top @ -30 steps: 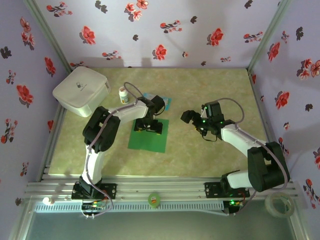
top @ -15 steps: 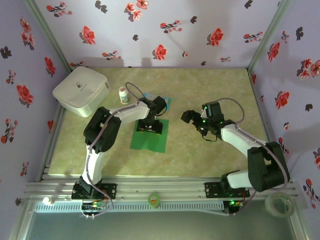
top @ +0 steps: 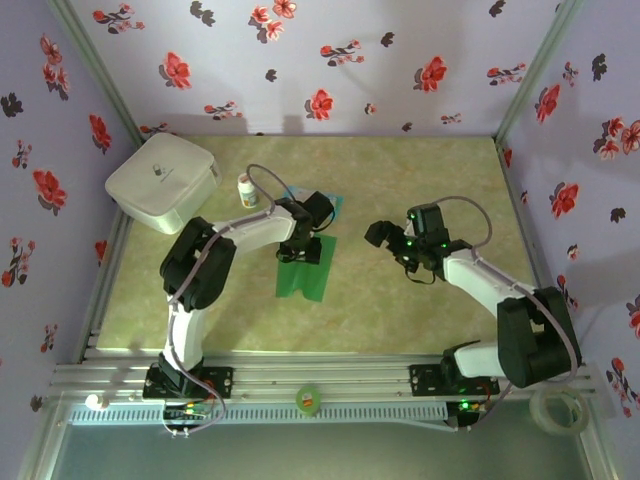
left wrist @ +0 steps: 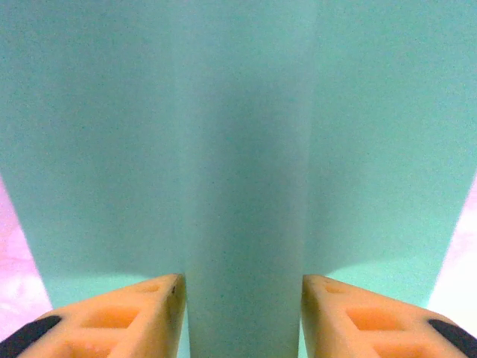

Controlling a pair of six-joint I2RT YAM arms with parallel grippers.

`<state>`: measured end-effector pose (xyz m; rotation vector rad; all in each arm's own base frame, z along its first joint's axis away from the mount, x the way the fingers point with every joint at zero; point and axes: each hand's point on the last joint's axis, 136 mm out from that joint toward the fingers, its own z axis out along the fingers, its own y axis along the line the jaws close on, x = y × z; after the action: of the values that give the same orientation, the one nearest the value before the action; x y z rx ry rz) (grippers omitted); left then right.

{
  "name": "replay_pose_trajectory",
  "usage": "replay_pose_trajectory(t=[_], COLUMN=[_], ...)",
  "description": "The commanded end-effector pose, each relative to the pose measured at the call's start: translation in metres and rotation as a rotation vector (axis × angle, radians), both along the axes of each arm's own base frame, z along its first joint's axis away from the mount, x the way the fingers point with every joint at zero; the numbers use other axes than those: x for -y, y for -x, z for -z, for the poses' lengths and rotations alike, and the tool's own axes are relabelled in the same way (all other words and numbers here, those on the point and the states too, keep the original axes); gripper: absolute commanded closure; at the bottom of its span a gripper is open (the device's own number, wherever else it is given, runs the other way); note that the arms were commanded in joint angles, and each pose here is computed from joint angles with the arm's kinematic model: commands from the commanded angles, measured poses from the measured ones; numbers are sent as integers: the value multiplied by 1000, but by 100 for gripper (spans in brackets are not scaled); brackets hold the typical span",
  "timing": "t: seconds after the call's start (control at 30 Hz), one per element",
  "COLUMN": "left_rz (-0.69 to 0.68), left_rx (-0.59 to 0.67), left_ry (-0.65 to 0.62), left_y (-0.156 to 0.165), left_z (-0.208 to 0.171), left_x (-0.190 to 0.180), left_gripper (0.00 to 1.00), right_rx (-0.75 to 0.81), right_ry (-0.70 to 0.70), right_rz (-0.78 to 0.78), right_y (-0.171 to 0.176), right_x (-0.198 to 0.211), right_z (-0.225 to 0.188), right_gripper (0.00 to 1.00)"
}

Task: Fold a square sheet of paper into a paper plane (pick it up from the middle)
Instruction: First fold the square sheet of paper in half at the center of the table.

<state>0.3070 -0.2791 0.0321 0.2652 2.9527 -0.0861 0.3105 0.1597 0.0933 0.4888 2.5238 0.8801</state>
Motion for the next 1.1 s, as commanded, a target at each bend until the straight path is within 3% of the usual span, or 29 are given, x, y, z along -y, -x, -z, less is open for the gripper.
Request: replay_pose_trajectory(t=[0.0,0.37,0.53,0.8,1.07], left_rz=[-7,-13,-13,-66,-153], left_rx=[59,76,79,7,-66], left_ry=[45,170,359,812,932], left_y=[-5,-4,-2,5,8], left_z=[-23,-48,-76,-104,-76], left_x=[5,22,48,103,114], left_gripper=[57,63,63,64,63], right_rx=[38,76,94,123,131], right_ry=[44,86,112,105,5], right_rz=[25,83,108,167,126], right_y=[-1,0,0,-2,-4], right_x=[8,22,30,46,32], right_z=[-10,-18,-24,-37,-42], right_gripper=[1,1,1,1,1])
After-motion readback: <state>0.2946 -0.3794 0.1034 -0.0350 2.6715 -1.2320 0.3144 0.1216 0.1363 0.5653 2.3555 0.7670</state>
